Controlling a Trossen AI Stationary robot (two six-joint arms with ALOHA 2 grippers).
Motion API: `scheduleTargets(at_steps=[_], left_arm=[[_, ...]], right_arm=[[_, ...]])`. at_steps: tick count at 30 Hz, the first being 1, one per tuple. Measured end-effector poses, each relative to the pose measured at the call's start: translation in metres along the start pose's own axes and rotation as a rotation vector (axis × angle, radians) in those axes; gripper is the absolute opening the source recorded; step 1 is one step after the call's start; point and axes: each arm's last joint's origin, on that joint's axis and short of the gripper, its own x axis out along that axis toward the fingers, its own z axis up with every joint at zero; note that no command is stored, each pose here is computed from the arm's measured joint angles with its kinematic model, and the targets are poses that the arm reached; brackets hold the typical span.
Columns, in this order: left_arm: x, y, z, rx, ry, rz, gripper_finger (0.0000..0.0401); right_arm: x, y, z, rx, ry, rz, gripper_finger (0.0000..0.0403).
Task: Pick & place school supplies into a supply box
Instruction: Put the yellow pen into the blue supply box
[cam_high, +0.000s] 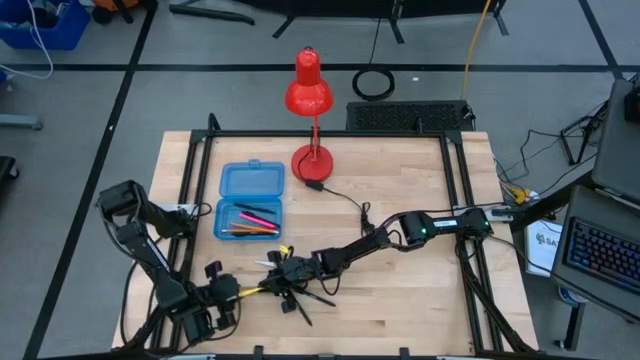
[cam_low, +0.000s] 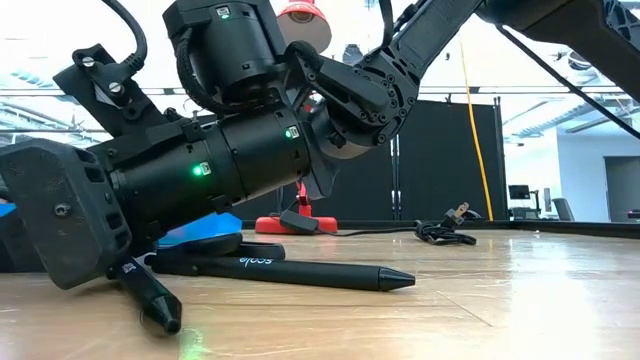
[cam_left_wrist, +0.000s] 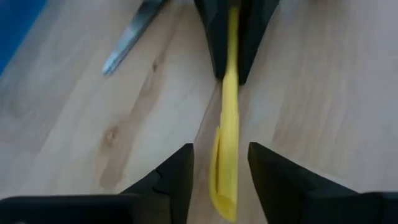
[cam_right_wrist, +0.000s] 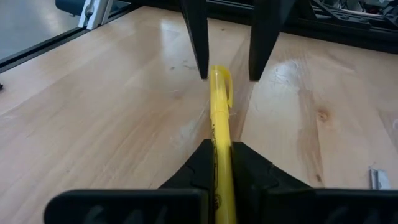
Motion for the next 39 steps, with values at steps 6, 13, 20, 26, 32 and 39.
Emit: scheduleTargets(at_steps=[6,13,20,26,32,39], left_arm=[[-0.012,0.002,0.008,-0.003,-0.059,-0.038,0.0190],[-0.019,0.004,0.014,-0.011,-0.119,-0.056,0.0200],[-0.020,0.004,0.014,-0.003,-0.142,-0.052,0.0200],[-0.020,0.004,0.015,0.003,-0.156,-0.050,0.0200],[-0.020,0.004,0.015,0.005,-0.167,-0.047,0.0200],[-0.020,0.004,0.015,0.008,-0.176,-0.046,0.0200]], right_arm=[[-0.001,0.000,0.002,-0.015,-0.015,-0.003,0.0023],[-0.010,-0.008,0.021,-0.108,-0.011,-0.085,0.0023],[-0.017,-0.016,0.034,-0.178,-0.009,-0.159,0.0023],[-0.017,-0.016,0.038,-0.226,-0.045,-0.167,0.0023],[-0.018,-0.007,0.043,-0.353,-0.038,-0.252,0.0022],[-0.019,-0.001,0.048,-0.432,-0.051,-0.285,0.0022]])
